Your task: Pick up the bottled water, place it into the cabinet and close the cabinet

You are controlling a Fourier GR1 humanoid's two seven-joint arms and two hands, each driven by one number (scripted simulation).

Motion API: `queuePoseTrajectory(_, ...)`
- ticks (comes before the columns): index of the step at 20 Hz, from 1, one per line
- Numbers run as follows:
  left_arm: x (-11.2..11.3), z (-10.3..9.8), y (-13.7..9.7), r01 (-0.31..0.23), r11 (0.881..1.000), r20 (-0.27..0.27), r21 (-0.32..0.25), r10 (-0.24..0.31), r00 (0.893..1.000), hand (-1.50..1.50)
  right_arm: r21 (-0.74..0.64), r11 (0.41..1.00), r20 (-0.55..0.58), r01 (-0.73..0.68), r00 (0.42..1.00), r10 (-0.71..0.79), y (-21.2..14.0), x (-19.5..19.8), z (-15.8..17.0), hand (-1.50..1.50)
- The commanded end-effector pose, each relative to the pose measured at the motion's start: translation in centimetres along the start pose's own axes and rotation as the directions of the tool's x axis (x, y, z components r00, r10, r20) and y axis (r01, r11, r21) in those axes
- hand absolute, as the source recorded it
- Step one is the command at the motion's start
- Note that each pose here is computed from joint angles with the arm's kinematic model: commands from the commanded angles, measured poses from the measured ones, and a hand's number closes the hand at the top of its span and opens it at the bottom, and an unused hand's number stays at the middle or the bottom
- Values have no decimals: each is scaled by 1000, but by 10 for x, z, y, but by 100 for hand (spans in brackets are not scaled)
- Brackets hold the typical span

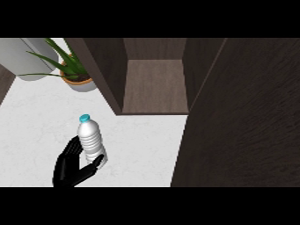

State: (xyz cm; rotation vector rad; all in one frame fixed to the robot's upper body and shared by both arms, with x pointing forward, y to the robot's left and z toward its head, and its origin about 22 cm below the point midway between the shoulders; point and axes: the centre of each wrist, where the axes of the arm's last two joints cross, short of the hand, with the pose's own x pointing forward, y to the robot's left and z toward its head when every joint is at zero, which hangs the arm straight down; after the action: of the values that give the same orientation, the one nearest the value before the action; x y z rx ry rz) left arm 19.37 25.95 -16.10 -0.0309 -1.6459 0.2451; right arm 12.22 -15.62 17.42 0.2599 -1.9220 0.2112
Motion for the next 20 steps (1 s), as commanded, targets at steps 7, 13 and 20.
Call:
queuePoseTrajectory(7, 8, -26, -21, 182, 973, 156, -141, -160, 975, 150, -15, 999, 37, -51, 998, 51, -4, 16, 20, -150)
queuePoseTrajectory(13, 10, -45, -58, 256, 956, 231, -141, -220, 948, 150, -18, 998, 30, -60, 998, 60, 0, 14, 18, -150)
queuePoseTrajectory(20, 34, -87, -65, 191, 951, 258, -245, -126, 958, 150, -21, 999, 50, -32, 998, 33, -4, 8, 18, -150)
